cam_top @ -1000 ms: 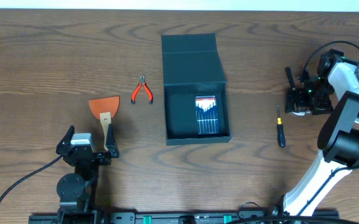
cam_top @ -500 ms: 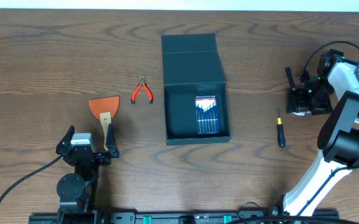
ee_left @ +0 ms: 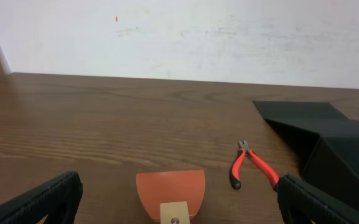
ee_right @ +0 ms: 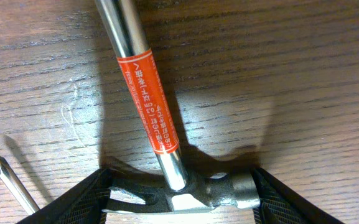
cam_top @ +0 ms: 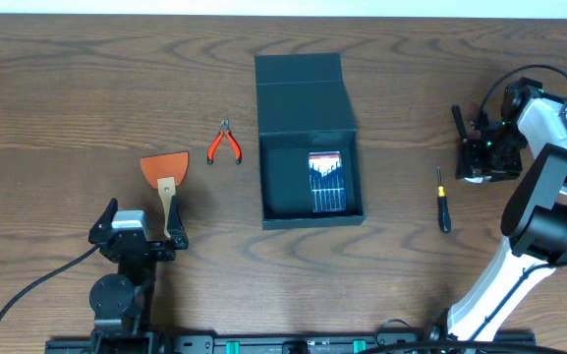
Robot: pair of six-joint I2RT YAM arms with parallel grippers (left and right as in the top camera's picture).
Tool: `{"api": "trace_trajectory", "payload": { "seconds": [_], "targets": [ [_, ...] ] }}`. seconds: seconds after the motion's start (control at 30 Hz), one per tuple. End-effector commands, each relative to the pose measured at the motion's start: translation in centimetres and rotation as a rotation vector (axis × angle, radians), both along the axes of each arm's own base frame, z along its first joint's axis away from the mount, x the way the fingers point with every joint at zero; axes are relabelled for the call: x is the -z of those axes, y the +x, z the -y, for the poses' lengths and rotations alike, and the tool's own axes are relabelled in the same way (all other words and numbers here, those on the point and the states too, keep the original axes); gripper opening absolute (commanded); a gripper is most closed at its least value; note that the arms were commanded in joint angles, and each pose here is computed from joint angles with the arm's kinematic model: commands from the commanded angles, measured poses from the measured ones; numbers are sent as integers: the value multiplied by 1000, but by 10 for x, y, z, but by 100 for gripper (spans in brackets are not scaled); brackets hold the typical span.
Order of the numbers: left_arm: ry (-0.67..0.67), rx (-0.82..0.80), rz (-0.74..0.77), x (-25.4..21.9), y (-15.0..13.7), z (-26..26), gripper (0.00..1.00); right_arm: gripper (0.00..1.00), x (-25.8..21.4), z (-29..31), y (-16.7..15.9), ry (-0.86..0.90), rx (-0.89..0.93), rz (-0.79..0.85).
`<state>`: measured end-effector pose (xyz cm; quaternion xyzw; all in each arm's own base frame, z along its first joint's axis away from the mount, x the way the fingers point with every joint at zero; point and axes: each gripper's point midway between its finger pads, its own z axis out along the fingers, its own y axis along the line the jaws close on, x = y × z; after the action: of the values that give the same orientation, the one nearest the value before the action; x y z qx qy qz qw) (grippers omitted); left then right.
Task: Pack container
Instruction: 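Lower the right gripper and close it on the hammer handle, then lift the hammer and carry it left toward the green box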
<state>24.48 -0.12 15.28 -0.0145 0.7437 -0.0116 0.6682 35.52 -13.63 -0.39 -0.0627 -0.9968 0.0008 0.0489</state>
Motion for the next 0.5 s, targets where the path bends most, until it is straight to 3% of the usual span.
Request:
{"api": "trace_trajectory", "payload": {
  "seconds": [0.0, 0.1, 0.47],
  "targets": [
    [15, -6, -53, 17, -1, -2, 98, 56, 15, -13, -1, 52, 4, -23],
    [15, -6, -54, 17, -1, -2, 99, 49, 15, -13, 0, 49, 15, -21],
    [15, -6, -54, 17, -1, -2, 99, 45, 11, -19, 9, 39, 13, -4]
  ]
}}
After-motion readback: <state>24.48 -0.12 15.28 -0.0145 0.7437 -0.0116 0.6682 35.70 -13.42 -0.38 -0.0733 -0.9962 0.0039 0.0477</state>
